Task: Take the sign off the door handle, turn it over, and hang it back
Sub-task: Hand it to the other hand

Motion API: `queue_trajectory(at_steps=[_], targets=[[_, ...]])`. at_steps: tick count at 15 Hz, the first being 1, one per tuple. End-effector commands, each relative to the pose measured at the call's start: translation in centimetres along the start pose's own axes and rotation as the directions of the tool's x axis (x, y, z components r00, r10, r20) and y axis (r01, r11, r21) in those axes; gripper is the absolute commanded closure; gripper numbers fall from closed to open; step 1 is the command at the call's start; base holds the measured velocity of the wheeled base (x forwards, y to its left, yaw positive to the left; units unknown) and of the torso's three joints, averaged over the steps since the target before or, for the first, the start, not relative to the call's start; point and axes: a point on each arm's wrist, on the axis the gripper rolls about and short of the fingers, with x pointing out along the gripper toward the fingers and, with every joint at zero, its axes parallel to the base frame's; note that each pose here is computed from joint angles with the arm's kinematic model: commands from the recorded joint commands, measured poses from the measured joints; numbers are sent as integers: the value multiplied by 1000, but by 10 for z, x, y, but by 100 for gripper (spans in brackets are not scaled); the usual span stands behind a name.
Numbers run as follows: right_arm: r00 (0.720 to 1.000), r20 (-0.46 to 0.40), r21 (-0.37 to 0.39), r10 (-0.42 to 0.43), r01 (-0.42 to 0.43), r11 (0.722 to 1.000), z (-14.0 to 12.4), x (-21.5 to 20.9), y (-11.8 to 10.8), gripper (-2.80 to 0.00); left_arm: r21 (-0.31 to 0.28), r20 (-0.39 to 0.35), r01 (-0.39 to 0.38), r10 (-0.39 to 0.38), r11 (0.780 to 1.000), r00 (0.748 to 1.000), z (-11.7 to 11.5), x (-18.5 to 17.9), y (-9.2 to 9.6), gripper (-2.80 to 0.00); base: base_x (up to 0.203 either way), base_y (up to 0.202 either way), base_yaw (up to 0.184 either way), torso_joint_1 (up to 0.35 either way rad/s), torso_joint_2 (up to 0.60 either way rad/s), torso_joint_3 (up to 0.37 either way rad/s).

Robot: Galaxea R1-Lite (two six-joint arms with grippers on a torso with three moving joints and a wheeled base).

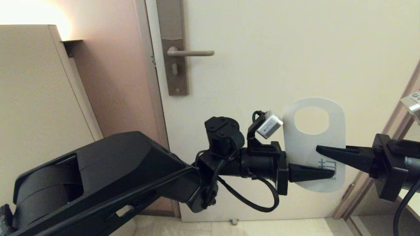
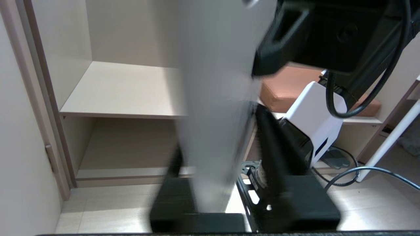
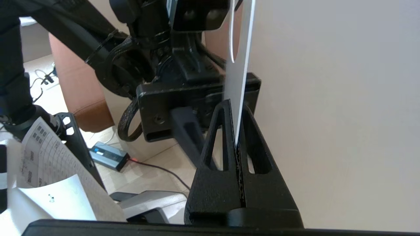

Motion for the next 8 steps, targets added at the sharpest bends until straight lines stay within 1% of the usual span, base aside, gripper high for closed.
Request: queue_trajectory(at_steps=[1, 6, 8], targets=[[1000, 3, -3, 3, -3, 1000, 0, 0, 0, 0, 3, 2, 9, -9, 1000, 1000, 1, 0, -1, -280, 0, 0, 0, 0, 0, 0], [1000, 3, -3, 2, -2, 1000, -1, -2, 1, 0, 1, 0, 7, -7, 1000, 1000, 1, -2, -2, -280, 0, 0, 0, 0, 0, 0], [1000, 3, -3, 2, -2, 1000, -1, -2, 1, 0, -2, -3, 4, -4, 1000, 1000, -2, -5, -3, -280, 0, 0, 0, 0, 0, 0]])
